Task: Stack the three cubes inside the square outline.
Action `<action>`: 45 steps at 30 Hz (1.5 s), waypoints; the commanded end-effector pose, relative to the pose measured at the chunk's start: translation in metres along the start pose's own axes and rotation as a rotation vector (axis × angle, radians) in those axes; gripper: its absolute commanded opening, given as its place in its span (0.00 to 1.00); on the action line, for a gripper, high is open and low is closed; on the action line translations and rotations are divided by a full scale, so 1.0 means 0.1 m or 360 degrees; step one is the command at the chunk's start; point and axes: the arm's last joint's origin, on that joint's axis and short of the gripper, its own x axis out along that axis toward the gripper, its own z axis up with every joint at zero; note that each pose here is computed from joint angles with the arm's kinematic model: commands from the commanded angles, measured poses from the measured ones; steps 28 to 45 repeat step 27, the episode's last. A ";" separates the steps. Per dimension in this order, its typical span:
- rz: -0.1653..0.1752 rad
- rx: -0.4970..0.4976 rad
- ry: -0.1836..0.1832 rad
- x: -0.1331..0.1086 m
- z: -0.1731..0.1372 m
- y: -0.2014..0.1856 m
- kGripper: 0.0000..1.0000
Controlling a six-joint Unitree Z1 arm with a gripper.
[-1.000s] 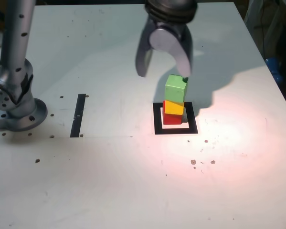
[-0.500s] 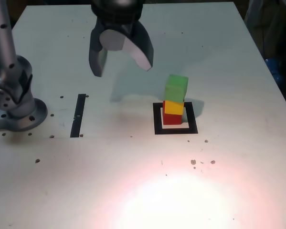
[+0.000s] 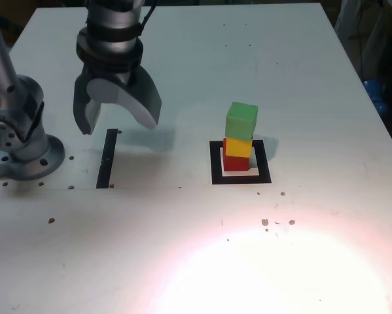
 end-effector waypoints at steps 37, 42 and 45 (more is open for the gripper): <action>-0.0058 0.0022 0.0073 0.43 -0.08 -0.03 1.00; -0.0058 0.0022 0.0073 0.43 -0.08 -0.03 1.00; -0.0058 0.0022 0.0073 0.43 -0.08 -0.03 1.00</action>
